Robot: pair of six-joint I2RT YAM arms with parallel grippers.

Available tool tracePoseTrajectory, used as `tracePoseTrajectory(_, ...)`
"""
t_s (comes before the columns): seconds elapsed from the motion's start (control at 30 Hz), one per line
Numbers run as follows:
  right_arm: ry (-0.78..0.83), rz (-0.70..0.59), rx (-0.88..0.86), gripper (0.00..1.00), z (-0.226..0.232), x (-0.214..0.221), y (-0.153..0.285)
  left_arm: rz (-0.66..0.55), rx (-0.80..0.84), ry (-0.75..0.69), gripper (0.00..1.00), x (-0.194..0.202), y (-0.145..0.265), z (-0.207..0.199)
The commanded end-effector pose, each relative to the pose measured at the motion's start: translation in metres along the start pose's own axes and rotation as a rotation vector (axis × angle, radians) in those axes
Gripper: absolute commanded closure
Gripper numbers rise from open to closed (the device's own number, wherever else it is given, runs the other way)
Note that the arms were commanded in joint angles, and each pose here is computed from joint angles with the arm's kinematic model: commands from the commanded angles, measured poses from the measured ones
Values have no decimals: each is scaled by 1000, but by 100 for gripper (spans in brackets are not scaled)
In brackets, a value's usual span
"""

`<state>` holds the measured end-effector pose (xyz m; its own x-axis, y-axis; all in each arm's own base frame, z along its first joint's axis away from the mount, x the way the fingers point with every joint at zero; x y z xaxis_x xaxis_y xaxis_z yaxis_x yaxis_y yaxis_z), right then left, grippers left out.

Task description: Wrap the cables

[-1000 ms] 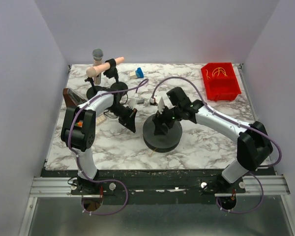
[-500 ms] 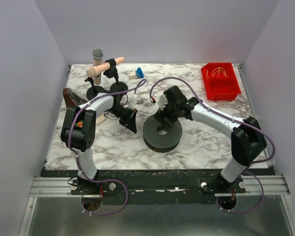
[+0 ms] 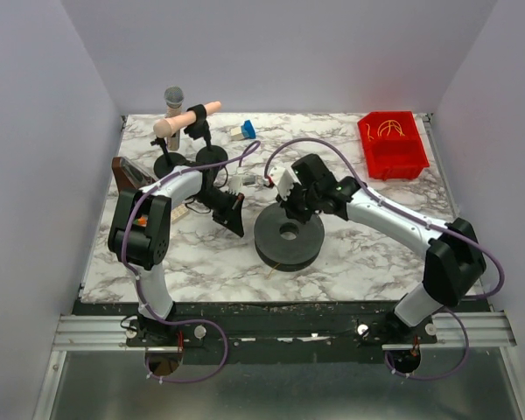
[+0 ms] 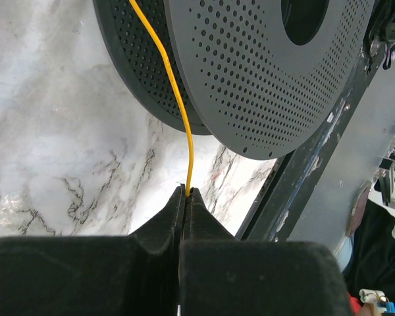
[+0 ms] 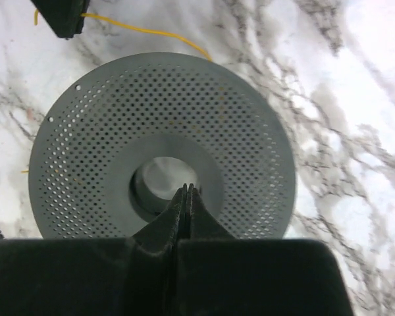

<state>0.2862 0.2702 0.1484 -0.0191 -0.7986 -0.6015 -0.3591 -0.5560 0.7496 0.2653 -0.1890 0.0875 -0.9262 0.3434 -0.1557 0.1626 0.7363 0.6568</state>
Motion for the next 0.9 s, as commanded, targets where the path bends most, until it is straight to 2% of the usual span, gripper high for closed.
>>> tracePoseTrajectory(0.0, -82, 62, -185, 99, 40, 20, -19, -1, 31, 7, 100, 1, -3, -6)
tracePoseTrajectory(0.4, -112, 169, -255, 99, 64, 39, -56, 7, 32, 25, 100, 2, -5, -4)
tracePoseTrajectory(0.5, -194, 167, -233, 99, 65, 37, -64, 6, 30, 26, 100, 0, -6, -3)
tracePoseTrajectory(0.7, -526, 128, 50, 99, 6, 26, -80, -20, 82, 76, 100, -9, -11, -9)
tracePoseTrajectory(0.87, -629, 98, 121, 99, -13, 23, -90, -81, 109, 166, 100, -25, -18, -8)
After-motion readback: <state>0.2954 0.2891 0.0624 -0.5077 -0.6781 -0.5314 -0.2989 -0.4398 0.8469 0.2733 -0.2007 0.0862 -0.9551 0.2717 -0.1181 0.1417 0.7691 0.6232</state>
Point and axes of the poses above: each gripper's point midway between its finger pads, its own y axis back along the fingers, its own z axis along the line the jaws close on, x = y × z, the point moved 2 cm from there along y, back along the fingers, and after that the axes turned 15 degrees about y, right-handed, at the moved point
